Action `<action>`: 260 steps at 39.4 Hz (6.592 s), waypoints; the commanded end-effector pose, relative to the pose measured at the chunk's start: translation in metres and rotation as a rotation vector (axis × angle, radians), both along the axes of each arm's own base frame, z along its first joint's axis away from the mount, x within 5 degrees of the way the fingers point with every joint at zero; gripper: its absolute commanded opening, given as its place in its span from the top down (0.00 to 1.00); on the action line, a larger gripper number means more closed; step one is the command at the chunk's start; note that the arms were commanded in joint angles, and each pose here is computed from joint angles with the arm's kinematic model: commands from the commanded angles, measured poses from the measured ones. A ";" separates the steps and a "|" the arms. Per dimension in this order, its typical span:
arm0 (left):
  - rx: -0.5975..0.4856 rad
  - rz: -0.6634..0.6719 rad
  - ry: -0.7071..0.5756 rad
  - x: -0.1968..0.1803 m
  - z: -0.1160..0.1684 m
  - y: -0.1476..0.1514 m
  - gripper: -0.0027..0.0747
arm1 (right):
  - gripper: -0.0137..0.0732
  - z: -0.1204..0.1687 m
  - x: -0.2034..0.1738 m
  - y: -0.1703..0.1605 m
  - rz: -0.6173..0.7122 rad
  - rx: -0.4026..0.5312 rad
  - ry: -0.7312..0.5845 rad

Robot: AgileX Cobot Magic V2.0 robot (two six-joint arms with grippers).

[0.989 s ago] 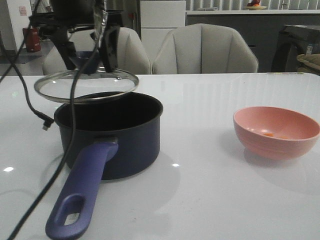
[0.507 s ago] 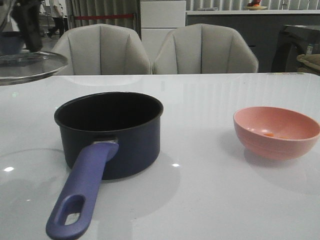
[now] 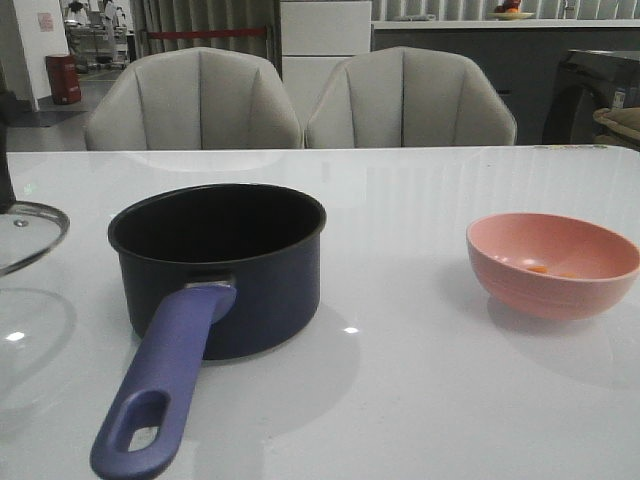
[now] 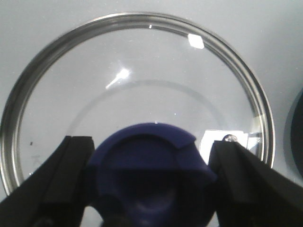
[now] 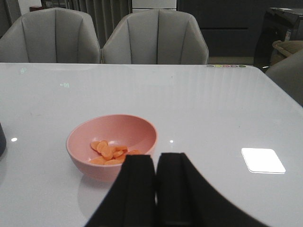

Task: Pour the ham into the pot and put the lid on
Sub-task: 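Move the lid beside the saucepan and set it on the table, then reach the right gripper down to the rim of the pink bowl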

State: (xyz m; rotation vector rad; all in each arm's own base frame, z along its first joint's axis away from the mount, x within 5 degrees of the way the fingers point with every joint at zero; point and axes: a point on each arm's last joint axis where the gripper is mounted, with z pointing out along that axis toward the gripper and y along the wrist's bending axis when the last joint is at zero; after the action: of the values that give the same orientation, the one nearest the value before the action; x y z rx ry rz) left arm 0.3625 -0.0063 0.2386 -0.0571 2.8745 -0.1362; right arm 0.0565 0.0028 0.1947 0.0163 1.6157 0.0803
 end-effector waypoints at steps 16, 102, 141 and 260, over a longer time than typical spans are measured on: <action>0.002 0.012 -0.137 -0.013 -0.016 0.001 0.68 | 0.66 0.004 -0.001 -0.001 -0.009 -0.006 -0.082; 0.028 -0.055 -0.016 -0.020 0.027 -0.005 0.14 | 0.66 0.004 -0.001 -0.001 -0.009 -0.006 -0.082; -0.009 0.019 -0.851 -0.222 0.083 -0.003 0.14 | 0.66 0.004 -0.001 -0.001 -0.009 -0.006 -0.082; -0.134 -0.250 -1.364 -0.304 0.060 -0.015 0.14 | 0.15 0.049 0.286 -0.015 -0.009 0.151 1.066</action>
State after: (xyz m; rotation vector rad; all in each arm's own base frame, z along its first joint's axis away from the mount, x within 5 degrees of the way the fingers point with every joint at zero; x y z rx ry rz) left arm 0.0589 -0.0212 0.2831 0.2806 1.5930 -0.2589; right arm 0.3315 -0.0089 0.2294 0.2234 2.7454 0.2137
